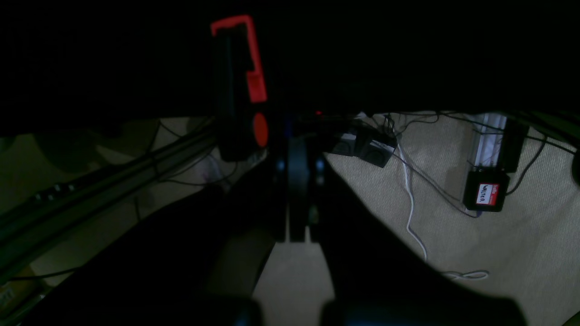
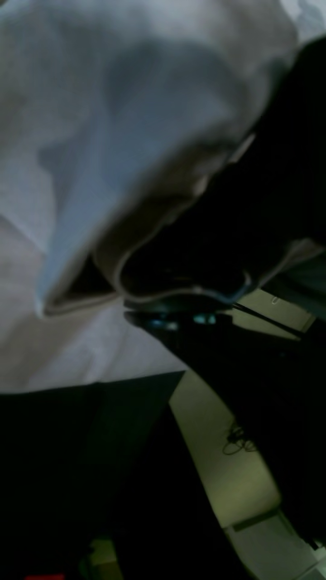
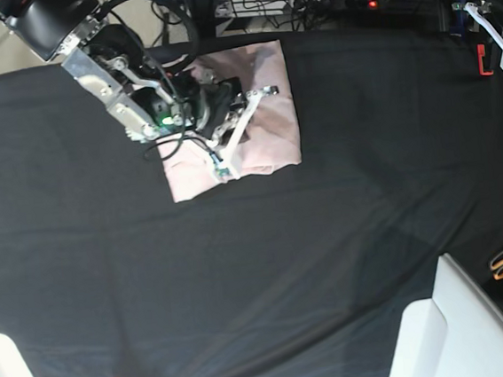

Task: Fold the T-shirt properly
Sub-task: 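Fold the held edge over toward the folded edge with the right gripper, then release the shirt and raise the right gripper away, then lower the left gripper onto the shirt's collar fold and grasp it, then drag the pink shirt with the left gripper to square it on the table, then release the shirt and raise the left gripper away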

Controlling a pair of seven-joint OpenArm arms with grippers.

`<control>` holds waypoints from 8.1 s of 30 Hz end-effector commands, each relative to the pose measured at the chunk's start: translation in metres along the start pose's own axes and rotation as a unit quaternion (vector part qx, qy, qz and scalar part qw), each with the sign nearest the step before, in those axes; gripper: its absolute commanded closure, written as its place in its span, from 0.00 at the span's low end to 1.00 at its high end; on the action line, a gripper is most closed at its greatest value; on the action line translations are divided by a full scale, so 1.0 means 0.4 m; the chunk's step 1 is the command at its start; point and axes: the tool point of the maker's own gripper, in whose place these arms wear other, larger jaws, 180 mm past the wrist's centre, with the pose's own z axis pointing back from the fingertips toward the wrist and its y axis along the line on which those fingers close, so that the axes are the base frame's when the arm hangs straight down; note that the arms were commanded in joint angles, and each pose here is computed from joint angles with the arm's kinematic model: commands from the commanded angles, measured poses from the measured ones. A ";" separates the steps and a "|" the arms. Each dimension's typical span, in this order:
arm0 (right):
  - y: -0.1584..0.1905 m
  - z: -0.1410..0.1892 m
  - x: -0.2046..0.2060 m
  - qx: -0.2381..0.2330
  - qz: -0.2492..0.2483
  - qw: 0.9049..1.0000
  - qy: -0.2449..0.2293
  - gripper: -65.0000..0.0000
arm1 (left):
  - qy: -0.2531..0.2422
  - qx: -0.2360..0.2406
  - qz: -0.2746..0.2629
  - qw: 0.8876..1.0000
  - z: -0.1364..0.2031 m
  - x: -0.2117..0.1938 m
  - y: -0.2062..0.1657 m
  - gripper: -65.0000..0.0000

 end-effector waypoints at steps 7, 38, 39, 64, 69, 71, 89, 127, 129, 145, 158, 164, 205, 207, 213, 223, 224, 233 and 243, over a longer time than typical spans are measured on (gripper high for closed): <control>0.032 0.015 0.054 0.017 0.009 1.000 -0.025 1.00 | -0.008 0.012 -0.005 1.000 0.012 0.014 0.025 1.00; 0.237 0.030 0.077 0.078 0.211 0.974 0.020 0.45 | -0.014 0.009 0.008 1.000 -0.004 0.030 0.026 1.00; 0.244 0.044 0.089 0.081 0.215 0.973 0.014 0.45 | -0.014 0.008 0.009 1.000 -0.005 0.029 0.026 1.00; -0.214 0.102 0.076 -0.044 0.007 0.996 -0.075 0.97 | -0.009 -0.060 -0.054 0.997 -0.051 0.061 -0.120 1.00; -0.247 0.073 0.063 -0.051 0.027 0.997 -0.057 0.97 | -0.007 -0.097 -0.086 0.992 -0.067 0.072 -0.199 1.00; -0.229 0.083 0.074 -0.044 0.033 0.996 -0.064 0.97 | -0.010 -0.112 -0.101 0.989 -0.070 0.080 -0.232 1.00; -0.291 0.244 0.057 -0.067 0.006 0.991 -0.112 0.97 | -0.155 -0.305 0.035 0.939 0.019 0.239 -0.429 0.02; -0.371 0.207 0.002 -0.096 -0.020 0.991 -0.090 0.97 | -0.093 -0.434 -0.001 0.896 -0.096 0.294 -0.878 0.36; -0.371 0.207 0.002 -0.096 -0.020 0.991 -0.090 0.97 | -0.092 -0.432 -0.004 0.897 -0.097 0.294 -0.877 0.63; -0.506 0.287 -0.015 -0.154 -0.088 0.973 -0.150 0.97 | -0.097 -0.399 -0.311 0.857 -0.006 0.444 -0.921 1.00; -0.529 0.299 -0.046 -0.165 -0.104 0.970 -0.144 0.97 | -0.075 -0.207 -0.601 0.768 -0.018 0.591 -0.788 1.00; -0.526 0.296 -0.047 -0.163 -0.105 0.971 -0.143 0.97 | -0.075 -0.071 -0.679 0.727 -0.048 0.684 -0.742 1.00; -0.534 0.291 -0.049 -0.180 -0.147 0.961 -0.148 0.97 | -0.119 -0.085 -0.717 0.681 -0.111 0.770 -0.911 1.00; -0.533 0.290 -0.049 -0.179 -0.146 0.962 -0.147 0.97 | -0.120 -0.084 -0.715 0.684 -0.110 0.775 -0.909 0.97; -0.532 0.289 -0.050 -0.179 -0.146 0.962 -0.147 0.97 | -0.127 -0.071 -0.715 0.684 -0.097 0.812 -0.898 0.33; -0.529 0.286 -0.058 -0.177 -0.145 0.963 -0.143 0.97 | -0.140 -0.011 -0.710 0.690 -0.033 0.937 -0.852 0.08; -0.529 0.286 -0.060 -0.177 -0.145 0.963 -0.142 0.97 | -0.149 0.001 -0.704 0.695 -0.007 0.958 -0.850 0.09; -0.505 0.289 -0.066 -0.167 -0.139 0.965 -0.145 0.97 | -0.247 -0.008 -0.614 0.750 0.167 0.818 -0.790 1.00; -0.252 0.202 -0.012 -0.033 0.024 0.992 -0.123 0.97 | -0.201 -0.119 -0.551 0.801 0.069 0.483 -0.794 1.00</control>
